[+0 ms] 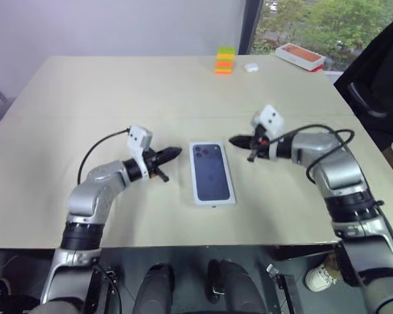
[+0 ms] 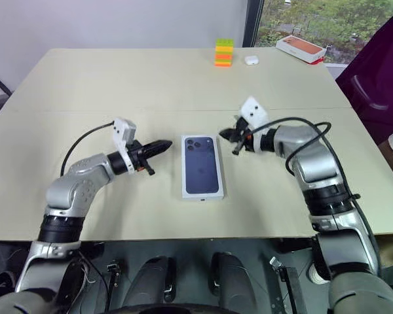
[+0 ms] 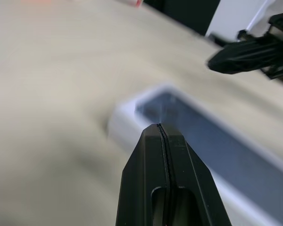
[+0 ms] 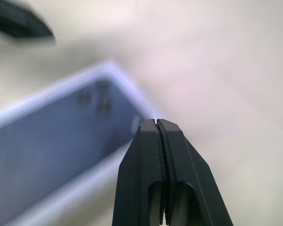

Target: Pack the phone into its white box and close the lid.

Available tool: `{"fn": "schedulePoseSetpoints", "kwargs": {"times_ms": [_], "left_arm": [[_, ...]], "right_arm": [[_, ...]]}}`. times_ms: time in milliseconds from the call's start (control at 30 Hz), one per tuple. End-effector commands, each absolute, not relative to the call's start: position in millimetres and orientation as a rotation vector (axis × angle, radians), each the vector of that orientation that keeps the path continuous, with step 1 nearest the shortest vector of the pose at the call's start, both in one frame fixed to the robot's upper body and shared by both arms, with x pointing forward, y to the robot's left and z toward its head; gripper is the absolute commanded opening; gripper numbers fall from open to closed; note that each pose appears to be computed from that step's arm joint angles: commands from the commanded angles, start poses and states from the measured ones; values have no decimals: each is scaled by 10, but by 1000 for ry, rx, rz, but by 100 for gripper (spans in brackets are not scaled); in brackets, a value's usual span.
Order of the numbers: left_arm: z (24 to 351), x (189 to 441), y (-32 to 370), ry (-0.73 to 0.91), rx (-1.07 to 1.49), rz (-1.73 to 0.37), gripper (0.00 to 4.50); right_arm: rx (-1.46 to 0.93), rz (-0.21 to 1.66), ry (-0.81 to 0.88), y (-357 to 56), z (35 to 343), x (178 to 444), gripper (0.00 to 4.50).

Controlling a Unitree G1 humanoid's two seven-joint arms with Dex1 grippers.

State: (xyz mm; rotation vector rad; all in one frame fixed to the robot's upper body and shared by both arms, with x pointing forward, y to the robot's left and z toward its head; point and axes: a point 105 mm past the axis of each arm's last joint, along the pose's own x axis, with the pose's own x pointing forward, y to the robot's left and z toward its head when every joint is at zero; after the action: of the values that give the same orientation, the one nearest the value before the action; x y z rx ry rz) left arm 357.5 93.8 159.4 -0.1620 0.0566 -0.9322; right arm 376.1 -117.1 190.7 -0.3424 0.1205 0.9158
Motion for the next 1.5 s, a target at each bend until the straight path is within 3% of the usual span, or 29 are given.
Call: {"fn": "schedulePoseSetpoints", "kwargs": {"times_ms": [33,200,333,667,767,900,1033,1133,1367,1400,1500], "left_arm": [[1615,3631,722,21,-137,-969,0],[1352,3646,593,73,-58,-990,0],[1037,3554,695,187,45,-1010,0],[1066,2966,653,238,7,-1293,0],[1045,2959,696,231,37,-1273,0],[1208,3204,904,114,86,-1115,0],[1354,3341,1250,96,70,-1024,0],[1486,3418,1504,73,42,-964,78],[1728,3451,1996,15,92,-876,412],[1756,3442,2080,15,104,-860,442],[1849,3315,2256,9,136,-843,442]], "right_arm": [[-334,899,100,-1113,1875,3799,6],[-365,889,153,-1011,1573,3769,6],[-470,914,299,-1026,1141,3625,6],[-356,1282,393,-1061,1235,2913,6],[-368,1339,389,-1050,1254,2793,6],[-304,1215,312,-1092,1386,3035,6],[-242,1095,188,-1216,1638,3300,6],[-188,1079,128,-1288,1776,3369,83],[-347,1082,-13,-1468,1974,3383,418],[-351,1084,-29,-1527,2033,3384,444],[-378,1100,-64,-1669,2116,3323,444]]}}
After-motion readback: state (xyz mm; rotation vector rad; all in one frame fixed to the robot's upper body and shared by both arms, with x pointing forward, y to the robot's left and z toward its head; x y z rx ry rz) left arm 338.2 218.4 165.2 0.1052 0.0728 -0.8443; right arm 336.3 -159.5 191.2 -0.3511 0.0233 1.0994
